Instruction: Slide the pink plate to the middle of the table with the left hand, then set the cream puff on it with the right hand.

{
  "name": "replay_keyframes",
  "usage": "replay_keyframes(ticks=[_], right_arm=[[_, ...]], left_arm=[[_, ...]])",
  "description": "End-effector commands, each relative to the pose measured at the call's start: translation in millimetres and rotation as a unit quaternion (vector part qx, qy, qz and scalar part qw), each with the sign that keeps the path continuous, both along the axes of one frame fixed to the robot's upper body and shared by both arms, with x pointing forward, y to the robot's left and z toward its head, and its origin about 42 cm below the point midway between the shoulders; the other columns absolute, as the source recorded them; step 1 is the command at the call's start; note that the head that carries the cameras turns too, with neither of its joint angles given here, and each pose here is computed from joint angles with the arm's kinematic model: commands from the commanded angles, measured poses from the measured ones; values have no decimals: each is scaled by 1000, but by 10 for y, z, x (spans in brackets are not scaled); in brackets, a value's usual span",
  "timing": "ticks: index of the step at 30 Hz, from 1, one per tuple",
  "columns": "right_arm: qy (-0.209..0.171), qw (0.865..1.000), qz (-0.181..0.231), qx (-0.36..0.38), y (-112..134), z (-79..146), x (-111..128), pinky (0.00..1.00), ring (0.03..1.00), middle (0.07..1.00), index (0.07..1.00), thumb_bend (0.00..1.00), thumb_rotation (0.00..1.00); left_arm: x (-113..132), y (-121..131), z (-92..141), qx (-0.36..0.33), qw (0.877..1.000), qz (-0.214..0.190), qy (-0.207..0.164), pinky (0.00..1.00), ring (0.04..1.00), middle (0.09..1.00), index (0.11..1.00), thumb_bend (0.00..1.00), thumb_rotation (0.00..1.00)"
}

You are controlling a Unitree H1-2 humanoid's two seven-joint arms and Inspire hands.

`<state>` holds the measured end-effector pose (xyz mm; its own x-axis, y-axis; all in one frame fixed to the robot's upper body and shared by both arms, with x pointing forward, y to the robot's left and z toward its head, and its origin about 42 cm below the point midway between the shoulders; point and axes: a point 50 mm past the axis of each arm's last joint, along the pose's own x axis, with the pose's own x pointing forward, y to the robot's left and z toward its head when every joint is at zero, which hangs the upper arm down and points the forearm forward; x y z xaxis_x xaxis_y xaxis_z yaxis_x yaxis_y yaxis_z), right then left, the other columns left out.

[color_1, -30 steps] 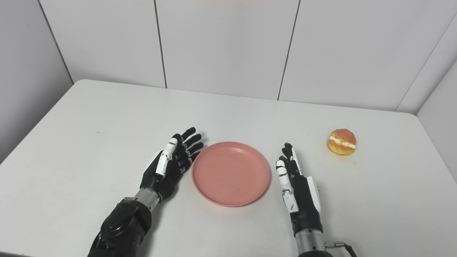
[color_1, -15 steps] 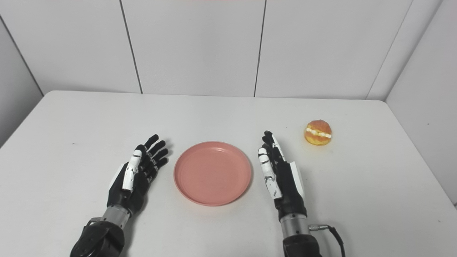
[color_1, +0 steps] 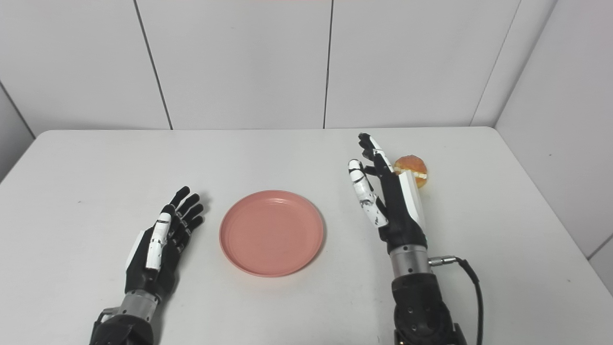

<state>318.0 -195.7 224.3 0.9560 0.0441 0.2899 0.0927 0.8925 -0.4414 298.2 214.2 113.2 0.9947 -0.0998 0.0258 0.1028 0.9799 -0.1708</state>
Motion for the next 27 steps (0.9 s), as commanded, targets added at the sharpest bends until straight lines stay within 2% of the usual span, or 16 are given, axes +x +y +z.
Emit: replay_keyframes(ticks=[1,7,14,16,21,24,27], right_arm=[[-34,999,-1,-26,-33,239,62,831,883,889,872,375,905],[-35,997,-15,-67,-159,341,143,803,868,886,864,430,764],[-48,990,-30,-128,-334,479,325,804,887,917,886,504,690],[-47,988,-39,-144,-388,509,384,770,868,909,887,548,612],[-31,980,-61,-185,-494,574,519,698,834,911,898,621,586],[-24,975,-72,-209,-556,613,606,715,857,919,910,683,512],[-17,970,-80,-228,-596,635,671,740,874,926,918,711,508]], left_arm=[[-72,61,-124,15,1000,4,11,929,925,929,908,413,953],[-155,94,-214,35,999,6,-3,926,916,922,903,444,922],[-278,124,-286,30,1000,7,0,908,904,911,898,437,898],[-292,137,-303,26,1000,9,3,917,910,917,908,421,908],[-305,185,-325,24,1000,4,3,943,923,930,922,405,950],[-305,209,-329,23,1000,2,5,949,926,929,919,399,950],[-308,230,-332,23,1000,2,8,954,926,930,917,396,946]])
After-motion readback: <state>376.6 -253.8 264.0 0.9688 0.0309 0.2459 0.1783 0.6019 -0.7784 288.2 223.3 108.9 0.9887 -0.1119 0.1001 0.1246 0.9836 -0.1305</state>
